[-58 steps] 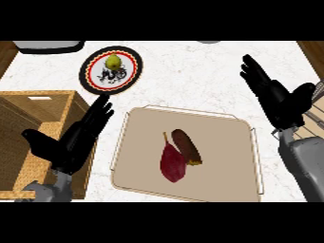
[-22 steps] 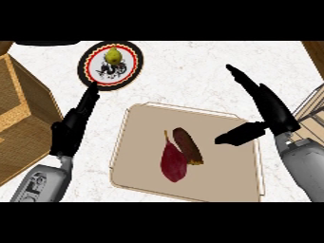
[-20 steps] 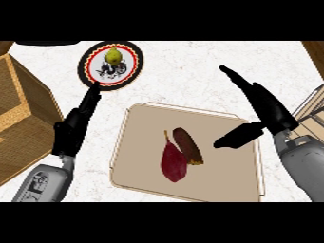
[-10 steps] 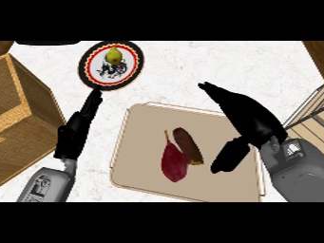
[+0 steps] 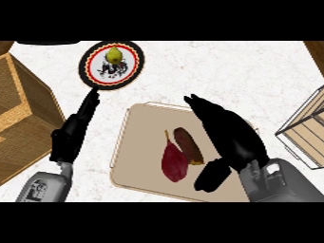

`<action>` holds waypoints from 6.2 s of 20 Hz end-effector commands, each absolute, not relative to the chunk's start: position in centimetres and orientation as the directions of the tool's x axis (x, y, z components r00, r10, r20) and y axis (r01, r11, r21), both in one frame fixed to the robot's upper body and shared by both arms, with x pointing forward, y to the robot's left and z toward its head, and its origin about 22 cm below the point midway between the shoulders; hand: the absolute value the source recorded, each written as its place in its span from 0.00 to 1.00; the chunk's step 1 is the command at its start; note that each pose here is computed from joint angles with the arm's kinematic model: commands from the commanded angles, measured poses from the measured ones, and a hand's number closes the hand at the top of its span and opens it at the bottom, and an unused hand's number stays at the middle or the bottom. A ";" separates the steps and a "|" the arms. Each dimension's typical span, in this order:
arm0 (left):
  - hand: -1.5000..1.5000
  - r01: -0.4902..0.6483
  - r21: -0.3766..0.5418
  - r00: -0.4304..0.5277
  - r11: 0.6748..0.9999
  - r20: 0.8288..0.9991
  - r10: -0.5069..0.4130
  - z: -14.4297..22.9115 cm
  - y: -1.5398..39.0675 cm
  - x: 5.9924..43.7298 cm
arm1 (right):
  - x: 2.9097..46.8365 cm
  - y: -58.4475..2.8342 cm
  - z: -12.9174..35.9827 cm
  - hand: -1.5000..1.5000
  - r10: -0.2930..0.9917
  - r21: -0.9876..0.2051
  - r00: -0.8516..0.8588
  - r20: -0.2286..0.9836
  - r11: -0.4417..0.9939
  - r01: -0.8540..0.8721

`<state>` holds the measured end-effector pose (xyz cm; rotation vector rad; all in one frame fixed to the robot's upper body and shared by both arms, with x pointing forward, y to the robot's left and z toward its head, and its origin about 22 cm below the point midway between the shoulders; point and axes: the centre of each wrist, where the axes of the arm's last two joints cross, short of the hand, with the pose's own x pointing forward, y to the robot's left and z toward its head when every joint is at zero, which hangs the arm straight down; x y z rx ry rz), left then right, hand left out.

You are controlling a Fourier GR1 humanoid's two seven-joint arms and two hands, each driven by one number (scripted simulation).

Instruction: Pick the sweet potato from the tray and place it in the tiered shelf

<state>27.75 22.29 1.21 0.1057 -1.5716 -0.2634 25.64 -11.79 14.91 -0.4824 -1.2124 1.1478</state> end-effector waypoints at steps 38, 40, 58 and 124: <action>0.50 0.074 0.238 -0.031 0.968 0.971 -0.236 1.5 22.5 28.3 | 26.5 -9.1 8.3 0.00 0.937 -0.844 0.006 0.349 0.317 -0.433; 0.50 0.093 0.220 -0.025 0.971 0.975 -0.219 1.2 23.3 28.2 | 25.6 -8.8 8.4 0.00 0.942 -0.852 0.009 0.337 0.309 -0.424; 0.50 0.099 0.238 -0.019 0.966 0.971 -0.237 2.8 22.5 29.5 | 25.8 -9.1 2.1 0.00 0.945 -0.834 -0.001 0.328 0.290 -0.470; 0.50 0.090 0.228 -0.034 0.970 0.974 -0.226 1.3 21.4 27.9 | 7.8 -49.7 31.2 1.00 0.674 -0.630 -0.380 0.633 0.734 0.253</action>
